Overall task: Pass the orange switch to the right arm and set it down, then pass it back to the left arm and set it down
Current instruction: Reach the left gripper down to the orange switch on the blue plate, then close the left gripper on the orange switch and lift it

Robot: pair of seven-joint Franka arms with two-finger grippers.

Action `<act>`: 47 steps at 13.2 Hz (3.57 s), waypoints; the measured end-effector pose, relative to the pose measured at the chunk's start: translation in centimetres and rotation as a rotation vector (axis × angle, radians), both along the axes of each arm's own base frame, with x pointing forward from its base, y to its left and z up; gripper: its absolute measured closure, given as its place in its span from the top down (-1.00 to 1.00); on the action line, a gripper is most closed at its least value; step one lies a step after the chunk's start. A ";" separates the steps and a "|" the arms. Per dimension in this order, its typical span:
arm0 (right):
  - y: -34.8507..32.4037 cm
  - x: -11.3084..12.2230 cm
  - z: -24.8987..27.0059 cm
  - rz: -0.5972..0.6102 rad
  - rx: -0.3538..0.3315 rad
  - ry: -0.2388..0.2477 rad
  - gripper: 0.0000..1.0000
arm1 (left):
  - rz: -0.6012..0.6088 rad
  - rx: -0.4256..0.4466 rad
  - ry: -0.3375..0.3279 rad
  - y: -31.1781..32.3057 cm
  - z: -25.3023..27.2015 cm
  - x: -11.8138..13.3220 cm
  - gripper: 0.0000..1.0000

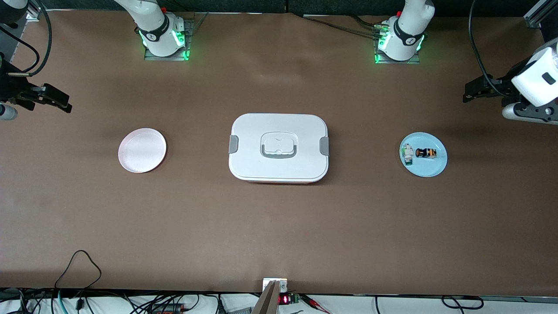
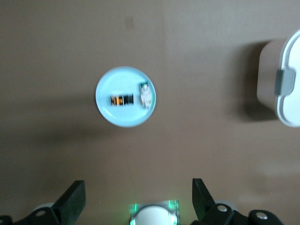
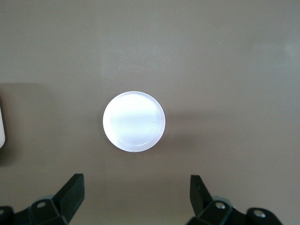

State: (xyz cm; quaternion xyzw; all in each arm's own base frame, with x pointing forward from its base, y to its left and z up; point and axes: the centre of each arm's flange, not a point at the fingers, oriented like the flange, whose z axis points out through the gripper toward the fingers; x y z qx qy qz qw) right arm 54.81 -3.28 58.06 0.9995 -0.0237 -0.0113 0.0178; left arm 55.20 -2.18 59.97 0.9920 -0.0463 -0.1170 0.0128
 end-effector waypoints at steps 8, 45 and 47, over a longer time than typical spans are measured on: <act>0.0 0.0 0.0 0.000 0.000 0.002 1.00 | 0.054 0.006 0.175 3.8 -14.7 3.3 1.00; 7.4 1.9 -6.5 0.091 0.075 0.170 1.00 | 0.052 -0.005 0.079 6.8 -43.6 0.7 0.45; 7.4 1.8 -6.5 0.091 0.075 0.172 1.00 | 0.050 -0.005 0.083 6.8 -43.5 0.7 0.44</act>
